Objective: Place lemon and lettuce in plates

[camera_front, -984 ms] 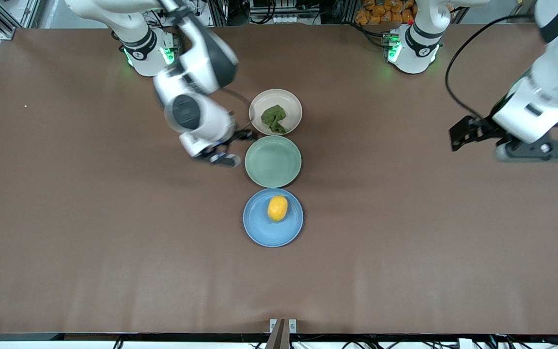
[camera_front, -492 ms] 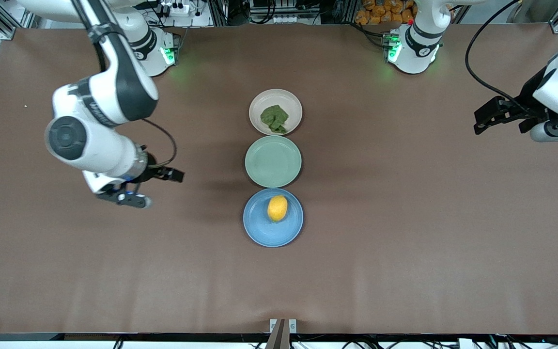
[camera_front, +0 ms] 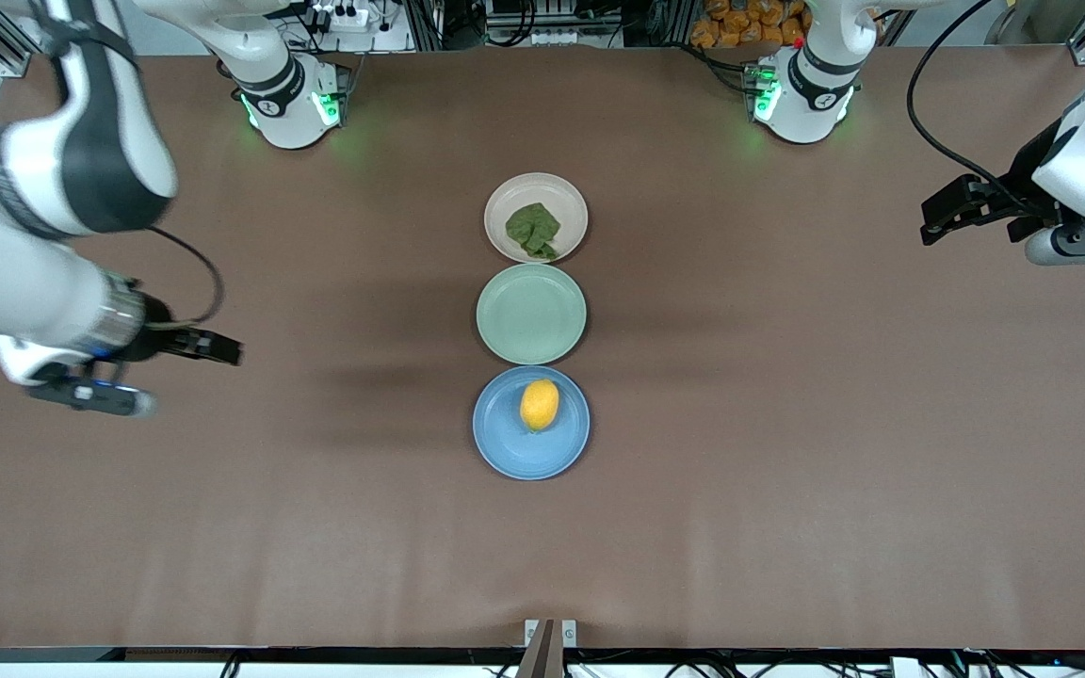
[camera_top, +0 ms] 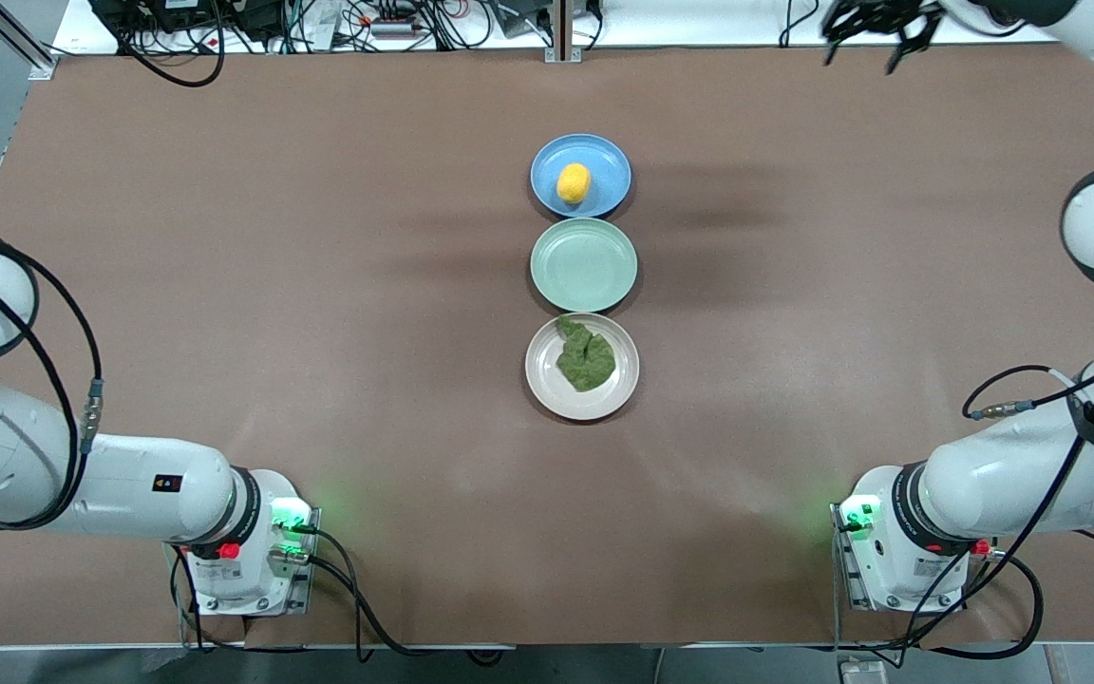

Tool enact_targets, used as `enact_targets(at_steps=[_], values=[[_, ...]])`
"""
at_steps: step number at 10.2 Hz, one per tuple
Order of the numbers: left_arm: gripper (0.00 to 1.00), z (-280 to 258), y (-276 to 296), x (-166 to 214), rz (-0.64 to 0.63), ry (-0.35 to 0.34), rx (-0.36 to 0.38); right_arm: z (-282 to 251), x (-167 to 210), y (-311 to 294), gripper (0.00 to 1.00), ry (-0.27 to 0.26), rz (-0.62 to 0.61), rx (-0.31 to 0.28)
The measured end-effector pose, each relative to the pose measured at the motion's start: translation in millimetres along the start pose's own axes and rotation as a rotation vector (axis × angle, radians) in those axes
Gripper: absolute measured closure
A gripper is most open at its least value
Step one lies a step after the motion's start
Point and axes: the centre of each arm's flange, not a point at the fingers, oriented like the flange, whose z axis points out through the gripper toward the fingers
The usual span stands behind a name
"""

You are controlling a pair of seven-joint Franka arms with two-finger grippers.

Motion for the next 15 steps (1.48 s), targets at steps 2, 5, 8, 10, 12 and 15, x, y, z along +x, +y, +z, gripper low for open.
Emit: enact_targets(at_steps=[2,5,8,10,12,15], values=[[0.0,0,0,0,0.0,0.0,0.001,-46,-14,30,0.0,0.047,0.037,0.011],[0.0,1,-2,1,0.003,-0.001,0.001,-97,-42,53,0.0,0.092,0.047,0.018],[0.0,4,1,3,0.009,-0.002,0.001,-122,-72,59,0.0,0.065,-0.046,0.003],[0.0,4,1,4,0.009,0.003,0.0,-129,-76,71,0.0,0.071,-0.055,0.003],[0.0,4,2,6,0.012,0.013,-0.002,-128,-74,80,0.0,0.07,-0.075,0.002],[0.0,10,2,10,0.05,0.004,-0.001,-124,-74,75,0.0,0.066,-0.093,-0.001]])
